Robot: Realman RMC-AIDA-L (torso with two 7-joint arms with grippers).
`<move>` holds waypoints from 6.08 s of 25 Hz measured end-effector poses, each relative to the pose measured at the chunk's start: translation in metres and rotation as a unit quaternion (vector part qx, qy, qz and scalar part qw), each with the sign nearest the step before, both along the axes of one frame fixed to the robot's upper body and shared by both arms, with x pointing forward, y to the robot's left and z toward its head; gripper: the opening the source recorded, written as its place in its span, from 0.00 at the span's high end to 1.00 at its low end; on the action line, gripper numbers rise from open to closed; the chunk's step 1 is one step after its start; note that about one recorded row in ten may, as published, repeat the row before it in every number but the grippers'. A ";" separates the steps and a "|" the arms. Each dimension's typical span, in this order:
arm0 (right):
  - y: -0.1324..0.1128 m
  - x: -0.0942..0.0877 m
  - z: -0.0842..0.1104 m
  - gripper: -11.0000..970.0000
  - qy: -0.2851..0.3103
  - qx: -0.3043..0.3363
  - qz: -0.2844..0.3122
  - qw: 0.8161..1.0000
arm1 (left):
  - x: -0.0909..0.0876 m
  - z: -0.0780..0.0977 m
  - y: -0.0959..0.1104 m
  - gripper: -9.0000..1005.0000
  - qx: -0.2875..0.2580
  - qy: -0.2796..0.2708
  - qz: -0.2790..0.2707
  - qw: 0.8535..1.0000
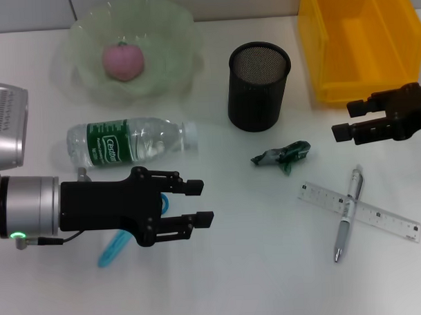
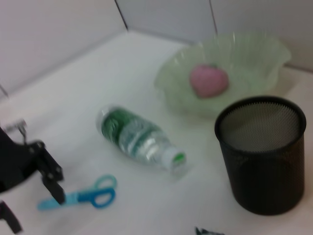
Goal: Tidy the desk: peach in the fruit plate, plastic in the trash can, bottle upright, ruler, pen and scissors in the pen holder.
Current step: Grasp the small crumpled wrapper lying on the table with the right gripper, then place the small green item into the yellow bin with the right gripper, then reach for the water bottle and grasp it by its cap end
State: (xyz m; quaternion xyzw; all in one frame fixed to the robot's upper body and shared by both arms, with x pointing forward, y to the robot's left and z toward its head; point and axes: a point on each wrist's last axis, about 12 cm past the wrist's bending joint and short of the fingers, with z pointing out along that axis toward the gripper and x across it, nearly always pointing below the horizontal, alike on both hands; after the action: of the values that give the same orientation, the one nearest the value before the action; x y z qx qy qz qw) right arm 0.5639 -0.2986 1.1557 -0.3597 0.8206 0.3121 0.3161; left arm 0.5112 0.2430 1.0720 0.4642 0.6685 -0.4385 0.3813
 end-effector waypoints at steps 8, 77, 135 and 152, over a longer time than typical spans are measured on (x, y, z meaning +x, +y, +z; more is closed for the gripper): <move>0.045 0.025 0.010 0.25 0.004 -0.141 0.092 0.986 | -0.007 -0.006 0.000 0.45 -0.001 0.011 0.001 1.000; 0.085 0.016 -0.039 0.98 -0.080 -0.113 0.093 0.986 | 0.008 -0.006 -0.011 0.45 0.027 -0.008 0.012 1.000; -0.018 0.012 -0.079 0.55 -0.273 0.120 -0.306 0.904 | 0.008 -0.013 -0.010 0.46 0.032 -0.006 0.031 0.999; -0.010 -0.081 -0.088 0.31 -0.272 0.307 -0.179 0.894 | 0.012 -0.006 -0.010 0.46 0.010 -0.014 0.044 0.999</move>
State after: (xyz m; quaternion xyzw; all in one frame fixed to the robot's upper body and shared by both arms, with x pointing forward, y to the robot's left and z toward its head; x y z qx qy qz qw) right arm 0.4827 -0.3084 1.0676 -0.1625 0.6165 0.3759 0.6725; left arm 0.5235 0.2333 1.0660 0.4443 0.6875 -0.4078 0.4045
